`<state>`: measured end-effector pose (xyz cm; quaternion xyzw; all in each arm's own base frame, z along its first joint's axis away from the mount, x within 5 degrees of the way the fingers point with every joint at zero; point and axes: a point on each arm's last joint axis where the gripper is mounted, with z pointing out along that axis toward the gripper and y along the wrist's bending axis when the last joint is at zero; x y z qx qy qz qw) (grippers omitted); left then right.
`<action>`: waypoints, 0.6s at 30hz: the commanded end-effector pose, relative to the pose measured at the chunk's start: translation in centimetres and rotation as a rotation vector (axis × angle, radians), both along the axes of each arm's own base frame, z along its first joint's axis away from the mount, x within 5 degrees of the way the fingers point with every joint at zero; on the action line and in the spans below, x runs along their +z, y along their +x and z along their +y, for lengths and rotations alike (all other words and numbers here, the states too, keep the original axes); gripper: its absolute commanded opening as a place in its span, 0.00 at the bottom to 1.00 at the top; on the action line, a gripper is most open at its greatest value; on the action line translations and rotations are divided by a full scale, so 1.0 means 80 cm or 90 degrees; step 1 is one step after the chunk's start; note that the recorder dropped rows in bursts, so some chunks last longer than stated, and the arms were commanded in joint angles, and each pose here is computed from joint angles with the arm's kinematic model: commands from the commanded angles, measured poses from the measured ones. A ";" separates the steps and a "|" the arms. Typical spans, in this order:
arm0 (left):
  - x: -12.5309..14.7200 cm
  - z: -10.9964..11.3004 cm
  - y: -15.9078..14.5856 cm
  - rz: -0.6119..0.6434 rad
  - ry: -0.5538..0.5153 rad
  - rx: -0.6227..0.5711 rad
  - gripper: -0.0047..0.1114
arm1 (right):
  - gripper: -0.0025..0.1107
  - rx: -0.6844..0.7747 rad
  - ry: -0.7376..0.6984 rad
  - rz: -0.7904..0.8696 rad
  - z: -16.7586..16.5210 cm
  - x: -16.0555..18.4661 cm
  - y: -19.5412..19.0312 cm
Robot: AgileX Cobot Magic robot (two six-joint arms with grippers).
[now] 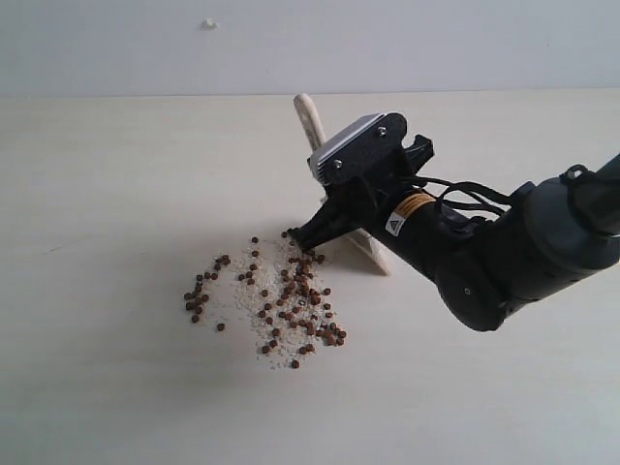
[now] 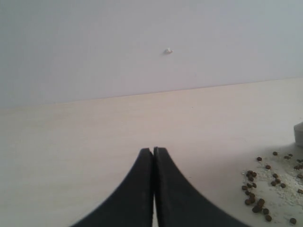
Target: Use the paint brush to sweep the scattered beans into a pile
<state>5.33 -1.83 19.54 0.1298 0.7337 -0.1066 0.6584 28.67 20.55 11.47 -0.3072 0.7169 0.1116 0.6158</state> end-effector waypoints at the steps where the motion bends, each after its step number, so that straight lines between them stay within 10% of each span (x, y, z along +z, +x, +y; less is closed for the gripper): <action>1: 0.001 0.000 -0.001 -0.003 -0.011 -0.003 0.04 | 0.02 0.059 0.041 0.012 0.010 0.002 -0.005; 18: 0.001 0.000 -0.001 -0.003 -0.011 -0.003 0.04 | 0.02 0.058 0.111 -0.060 0.009 0.058 -0.007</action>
